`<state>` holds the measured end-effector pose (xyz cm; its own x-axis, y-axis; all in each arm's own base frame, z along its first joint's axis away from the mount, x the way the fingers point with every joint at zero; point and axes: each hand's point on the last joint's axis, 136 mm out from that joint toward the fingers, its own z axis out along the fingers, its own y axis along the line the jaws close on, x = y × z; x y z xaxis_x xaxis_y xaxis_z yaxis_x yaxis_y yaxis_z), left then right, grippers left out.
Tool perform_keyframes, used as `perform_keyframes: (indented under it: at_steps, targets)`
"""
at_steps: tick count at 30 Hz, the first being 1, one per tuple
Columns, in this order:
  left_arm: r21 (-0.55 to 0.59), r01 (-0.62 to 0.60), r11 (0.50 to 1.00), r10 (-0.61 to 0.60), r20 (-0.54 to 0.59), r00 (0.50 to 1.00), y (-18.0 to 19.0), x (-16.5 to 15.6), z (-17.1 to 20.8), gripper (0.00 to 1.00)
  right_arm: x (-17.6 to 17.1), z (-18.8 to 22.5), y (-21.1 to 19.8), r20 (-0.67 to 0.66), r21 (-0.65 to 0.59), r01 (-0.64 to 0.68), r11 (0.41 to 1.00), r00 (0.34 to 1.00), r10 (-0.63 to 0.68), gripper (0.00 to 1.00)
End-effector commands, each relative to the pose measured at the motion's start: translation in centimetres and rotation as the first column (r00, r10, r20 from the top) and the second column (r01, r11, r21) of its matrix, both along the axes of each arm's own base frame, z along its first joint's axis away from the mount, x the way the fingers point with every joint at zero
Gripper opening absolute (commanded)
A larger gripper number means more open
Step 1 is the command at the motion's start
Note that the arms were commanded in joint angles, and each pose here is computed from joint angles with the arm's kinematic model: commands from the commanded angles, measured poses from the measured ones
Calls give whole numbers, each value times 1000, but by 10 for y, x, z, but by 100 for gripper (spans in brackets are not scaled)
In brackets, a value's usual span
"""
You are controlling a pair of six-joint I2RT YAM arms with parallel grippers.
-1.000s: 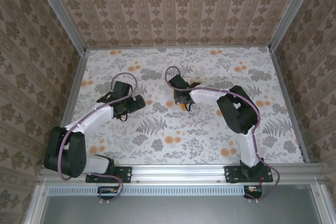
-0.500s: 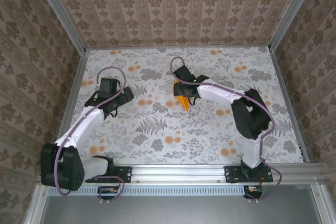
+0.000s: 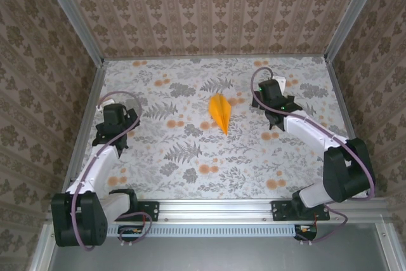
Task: Fold a paper plane with a square sheet of paper (pick it up from the middle)
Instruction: Reset both arms
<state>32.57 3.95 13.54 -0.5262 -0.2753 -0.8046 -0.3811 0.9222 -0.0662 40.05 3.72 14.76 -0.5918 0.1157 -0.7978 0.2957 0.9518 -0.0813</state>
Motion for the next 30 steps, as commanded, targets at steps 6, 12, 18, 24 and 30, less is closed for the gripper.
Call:
perform_keyframes:
  at_steps: [6,12,18,24,30]
  targets:
    - [169,182,969,-209,160,965,-14,45,11,100,9,-1,-52,149,-94,15,995,989,0,100]
    - [196,276,941,-311,176,934,-28,56,-6,100,5,-25,-70,146,-94,-13,995,989,27,100]
    - [245,338,909,-392,221,893,-37,59,-12,100,4,-35,-60,231,-36,-103,994,967,108,100]
    - [251,343,905,-404,257,878,-37,62,-27,100,2,-42,-48,270,-25,-185,982,945,185,100]
    - [244,341,908,-395,225,890,-36,69,-38,100,-2,-49,-40,312,-27,-247,969,919,243,100]
